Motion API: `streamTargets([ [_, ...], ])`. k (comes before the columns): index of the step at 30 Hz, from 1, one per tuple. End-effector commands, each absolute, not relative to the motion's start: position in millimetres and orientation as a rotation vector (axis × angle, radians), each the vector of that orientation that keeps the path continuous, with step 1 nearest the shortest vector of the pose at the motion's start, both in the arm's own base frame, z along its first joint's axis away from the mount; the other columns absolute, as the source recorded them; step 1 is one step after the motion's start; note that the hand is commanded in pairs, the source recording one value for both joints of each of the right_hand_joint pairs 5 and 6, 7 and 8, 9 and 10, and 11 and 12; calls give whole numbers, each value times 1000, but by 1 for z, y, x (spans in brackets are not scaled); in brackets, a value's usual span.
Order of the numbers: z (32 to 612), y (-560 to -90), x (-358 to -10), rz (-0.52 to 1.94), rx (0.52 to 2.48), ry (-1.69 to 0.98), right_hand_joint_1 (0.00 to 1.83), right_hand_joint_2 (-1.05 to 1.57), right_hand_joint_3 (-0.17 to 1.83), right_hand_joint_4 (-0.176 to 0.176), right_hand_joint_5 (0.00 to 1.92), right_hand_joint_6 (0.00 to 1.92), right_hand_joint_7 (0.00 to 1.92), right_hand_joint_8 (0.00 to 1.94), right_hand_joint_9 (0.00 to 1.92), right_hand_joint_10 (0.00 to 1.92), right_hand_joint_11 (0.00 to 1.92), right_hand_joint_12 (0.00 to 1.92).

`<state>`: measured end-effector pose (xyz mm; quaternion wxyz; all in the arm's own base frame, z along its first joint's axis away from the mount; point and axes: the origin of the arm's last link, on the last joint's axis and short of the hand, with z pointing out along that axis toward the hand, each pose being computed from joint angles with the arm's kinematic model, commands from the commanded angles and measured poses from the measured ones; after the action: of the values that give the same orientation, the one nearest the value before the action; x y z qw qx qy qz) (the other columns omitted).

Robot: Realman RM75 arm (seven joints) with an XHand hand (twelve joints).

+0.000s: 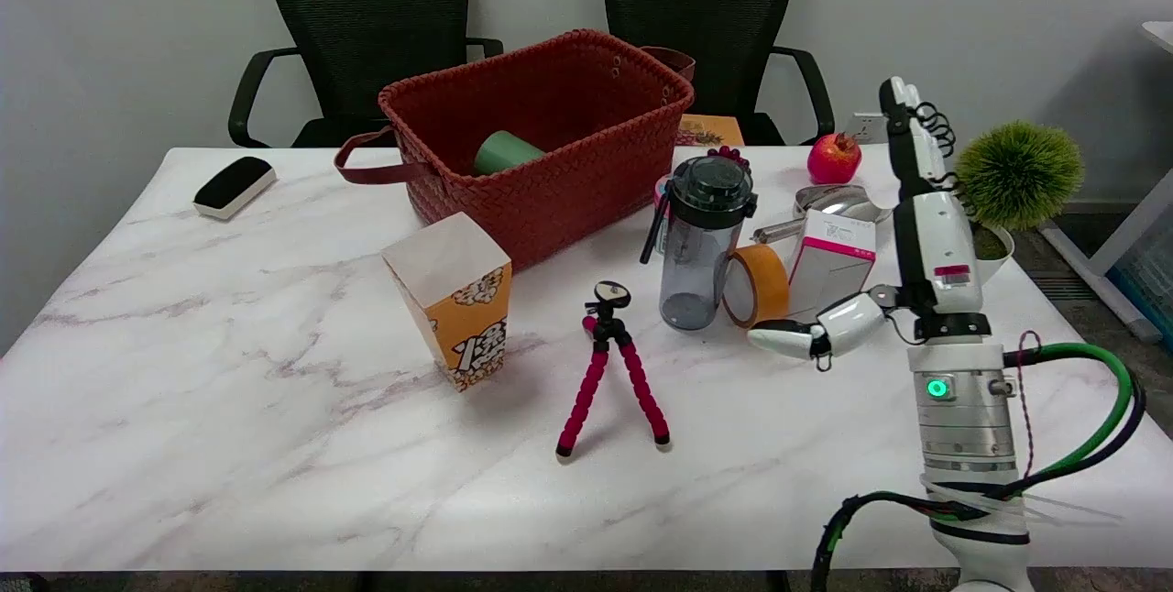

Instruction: Pick up the white paper box.

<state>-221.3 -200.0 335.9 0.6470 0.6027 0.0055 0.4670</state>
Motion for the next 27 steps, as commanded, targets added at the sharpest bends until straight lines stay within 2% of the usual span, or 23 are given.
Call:
streamTargets([
  [1,386,-187,-242,1219,1341,-135,1236,-426,696,0,26,26,28,28,0,0,103,103],
  [15,396,-164,-265,1225,1235,-154,1214,-377,726,0,0,0,157,157,0,0,199,199],
  [27,395,-199,-278,1203,1194,-303,1202,-343,682,0,0,0,142,142,0,0,181,181],
])
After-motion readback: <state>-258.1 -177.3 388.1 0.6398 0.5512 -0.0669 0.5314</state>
